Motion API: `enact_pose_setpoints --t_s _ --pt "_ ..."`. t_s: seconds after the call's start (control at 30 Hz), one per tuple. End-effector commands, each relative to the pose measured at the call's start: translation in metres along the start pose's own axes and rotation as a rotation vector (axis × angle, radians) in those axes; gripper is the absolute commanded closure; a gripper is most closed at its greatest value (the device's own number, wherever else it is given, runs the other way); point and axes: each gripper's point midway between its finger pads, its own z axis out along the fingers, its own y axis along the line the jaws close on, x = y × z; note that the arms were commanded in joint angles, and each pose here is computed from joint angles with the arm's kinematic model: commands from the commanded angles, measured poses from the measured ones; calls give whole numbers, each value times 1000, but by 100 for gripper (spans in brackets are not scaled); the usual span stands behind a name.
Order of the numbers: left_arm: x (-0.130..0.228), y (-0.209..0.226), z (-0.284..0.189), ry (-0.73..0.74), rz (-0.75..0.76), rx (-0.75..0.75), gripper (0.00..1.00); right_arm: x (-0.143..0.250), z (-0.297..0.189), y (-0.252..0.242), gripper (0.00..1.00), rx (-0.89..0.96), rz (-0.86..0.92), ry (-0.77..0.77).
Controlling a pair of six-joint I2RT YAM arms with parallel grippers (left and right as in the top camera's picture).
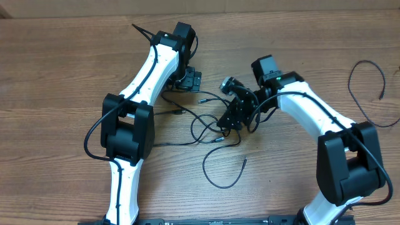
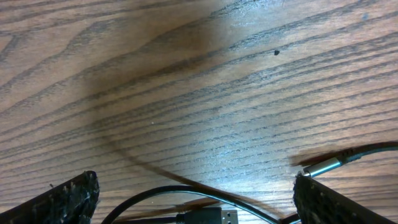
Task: Untangle cables
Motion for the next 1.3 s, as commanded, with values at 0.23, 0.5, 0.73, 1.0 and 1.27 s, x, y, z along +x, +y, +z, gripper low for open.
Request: enact_pose_setpoints --t_s 0.23,0.5,0.73,1.0,1.27 --pt "-2 0 -1 -3 -18 9 0 -16 12 1 96 -4 144 -71" --pt "-2 0 -1 -3 -18 9 0 -14 6 7 96 -21 211 -34" --pt "-2 0 -1 -3 -18 9 0 -20 -41 13 96 105 277 113" --pt "-2 0 -1 -3 -18 9 0 -58 -125 42 96 234 260 152" --pt "-2 0 -1 -3 -18 9 0 -119 -205 73 96 377 185 -70"
